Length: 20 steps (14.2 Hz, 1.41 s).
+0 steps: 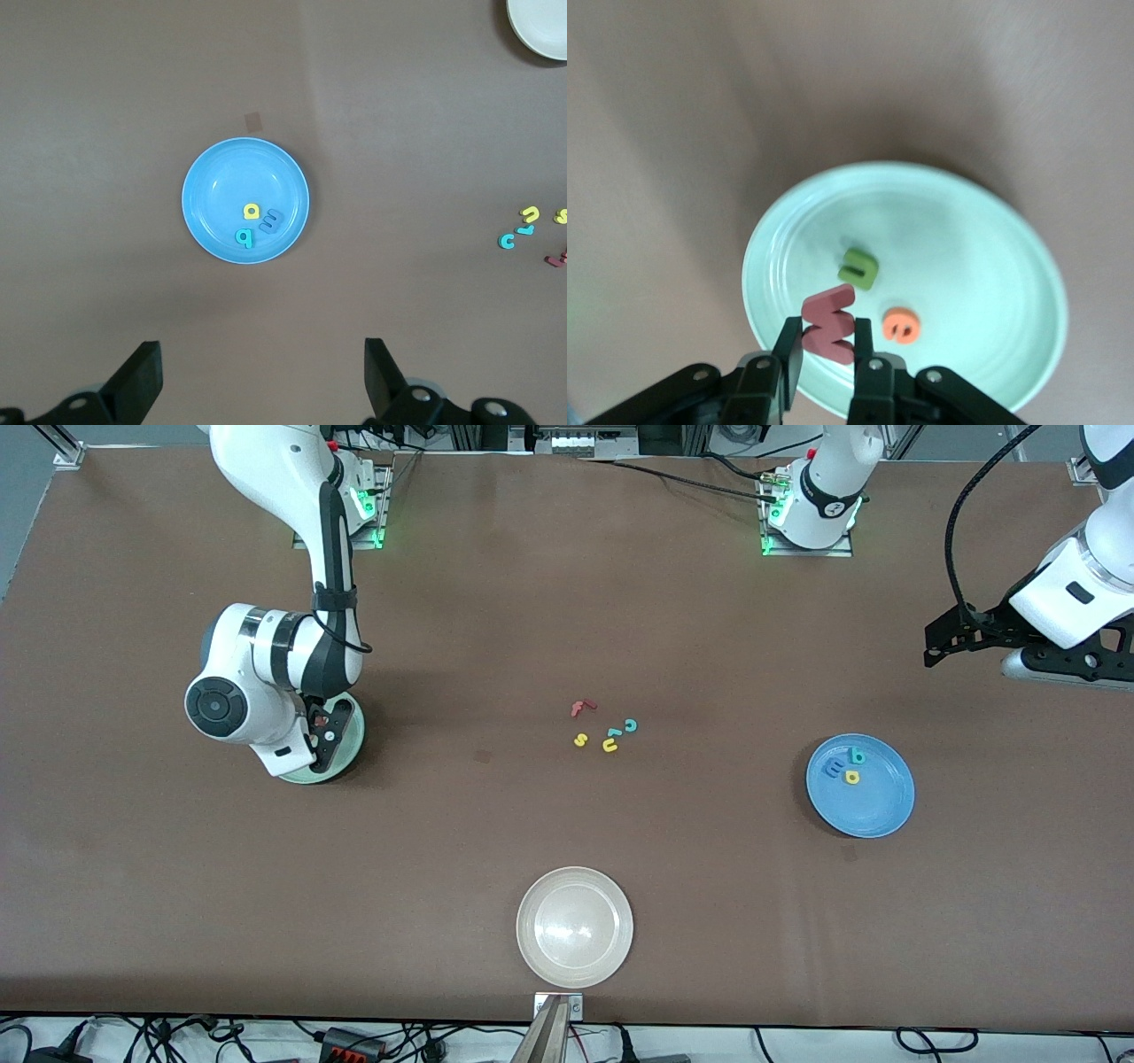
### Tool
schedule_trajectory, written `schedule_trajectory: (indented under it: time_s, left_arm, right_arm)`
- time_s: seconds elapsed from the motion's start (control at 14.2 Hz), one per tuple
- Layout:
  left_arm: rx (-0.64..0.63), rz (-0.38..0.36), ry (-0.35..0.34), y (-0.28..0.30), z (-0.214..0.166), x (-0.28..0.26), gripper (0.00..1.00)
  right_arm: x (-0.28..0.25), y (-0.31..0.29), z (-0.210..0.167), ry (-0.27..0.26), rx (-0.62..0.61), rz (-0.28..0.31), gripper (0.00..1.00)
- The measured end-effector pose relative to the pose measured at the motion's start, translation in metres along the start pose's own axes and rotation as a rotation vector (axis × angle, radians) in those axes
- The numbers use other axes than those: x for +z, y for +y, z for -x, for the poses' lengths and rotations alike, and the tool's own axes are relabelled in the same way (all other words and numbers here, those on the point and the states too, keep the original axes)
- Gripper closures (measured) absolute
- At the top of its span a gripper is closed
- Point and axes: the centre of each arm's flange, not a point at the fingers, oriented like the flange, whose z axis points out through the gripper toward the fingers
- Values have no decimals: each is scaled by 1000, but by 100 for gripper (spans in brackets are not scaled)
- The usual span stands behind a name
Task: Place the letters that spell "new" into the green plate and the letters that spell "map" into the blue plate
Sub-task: 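Carry the pink w to the green plate with the right gripper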
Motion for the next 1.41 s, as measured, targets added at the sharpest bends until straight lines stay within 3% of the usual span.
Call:
schedule_trajectory:
  time_s: [0.63, 0.77, 1.27, 1.41]
  left_arm:
    - [0, 0, -9, 0, 1, 1, 0]
    - [0, 0, -10, 0, 1, 1, 0]
    - [1, 0, -10, 0, 1, 1, 0]
    - [1, 0, -10, 1, 1, 1, 0]
  right_arm:
    - [41, -2, 26, -37, 28, -13, 73]
    - [47, -2, 31, -39, 37, -11, 68]
    - [44, 2, 33, -11, 53, -9, 1]
    - [38, 4, 30, -3, 51, 1, 0]
